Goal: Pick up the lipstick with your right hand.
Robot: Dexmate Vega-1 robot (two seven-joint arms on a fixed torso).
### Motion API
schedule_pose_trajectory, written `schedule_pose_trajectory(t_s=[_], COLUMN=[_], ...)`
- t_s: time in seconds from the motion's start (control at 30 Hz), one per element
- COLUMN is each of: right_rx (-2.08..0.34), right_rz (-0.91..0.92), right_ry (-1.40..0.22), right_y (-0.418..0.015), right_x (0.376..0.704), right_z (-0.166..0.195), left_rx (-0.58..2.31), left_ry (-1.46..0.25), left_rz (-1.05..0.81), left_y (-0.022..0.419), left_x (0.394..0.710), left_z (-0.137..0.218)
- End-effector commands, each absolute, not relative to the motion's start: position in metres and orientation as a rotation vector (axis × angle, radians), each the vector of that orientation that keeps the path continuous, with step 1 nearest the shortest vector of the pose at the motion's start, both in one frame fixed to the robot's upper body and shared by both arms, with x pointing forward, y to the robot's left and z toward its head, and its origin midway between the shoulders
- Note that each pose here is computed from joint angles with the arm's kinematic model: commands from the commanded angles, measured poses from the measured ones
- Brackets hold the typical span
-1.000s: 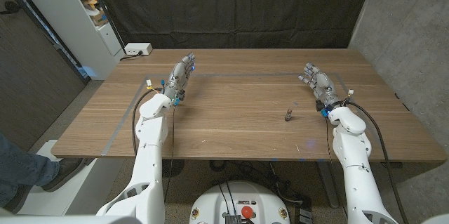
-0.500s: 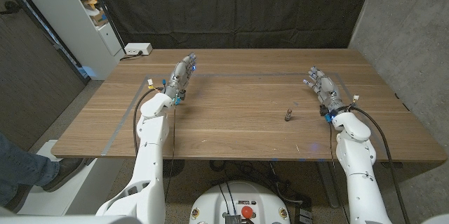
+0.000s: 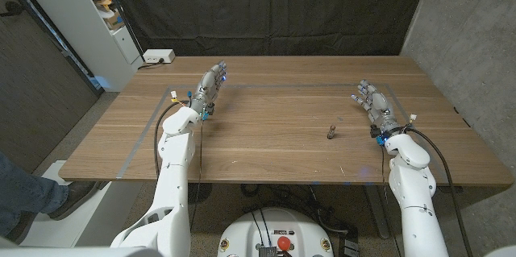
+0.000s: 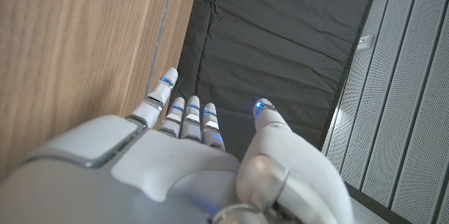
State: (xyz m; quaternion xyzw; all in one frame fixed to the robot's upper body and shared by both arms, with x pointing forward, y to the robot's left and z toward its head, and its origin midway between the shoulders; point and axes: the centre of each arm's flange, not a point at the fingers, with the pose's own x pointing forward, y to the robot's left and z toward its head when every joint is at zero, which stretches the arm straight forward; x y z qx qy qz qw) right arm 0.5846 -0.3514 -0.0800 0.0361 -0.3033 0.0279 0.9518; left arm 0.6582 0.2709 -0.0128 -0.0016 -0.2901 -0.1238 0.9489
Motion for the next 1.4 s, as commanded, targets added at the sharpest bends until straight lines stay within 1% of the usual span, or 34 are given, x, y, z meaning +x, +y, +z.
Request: schedule_pose_trajectory(t_s=[0.03,0.63,1.03,1.4], right_rx=[0.074,0.091,0.1,0.098], right_rz=[0.046,0.021,0.006,-0.002], right_ry=[-0.619,-0.621,-0.618,-0.611], right_y=[-0.354,-0.358,-0.362,-0.365], right_x=[0.577,0.564,0.552,0.548], right_z=[-0.087,-0.101,-0.111,-0.117], left_rx=[0.001,0.001,0.013,0.017], left_ry=[-0.587,-0.574,-0.577,-0.581], left_rz=[-0.255,-0.271,-0.279,-0.284], left_y=[0.268,0.259,0.255,0.251], left_x=[0.659,0.664,0.663,0.664], left_z=[-0.013,-0.017,-0.012,-0.009])
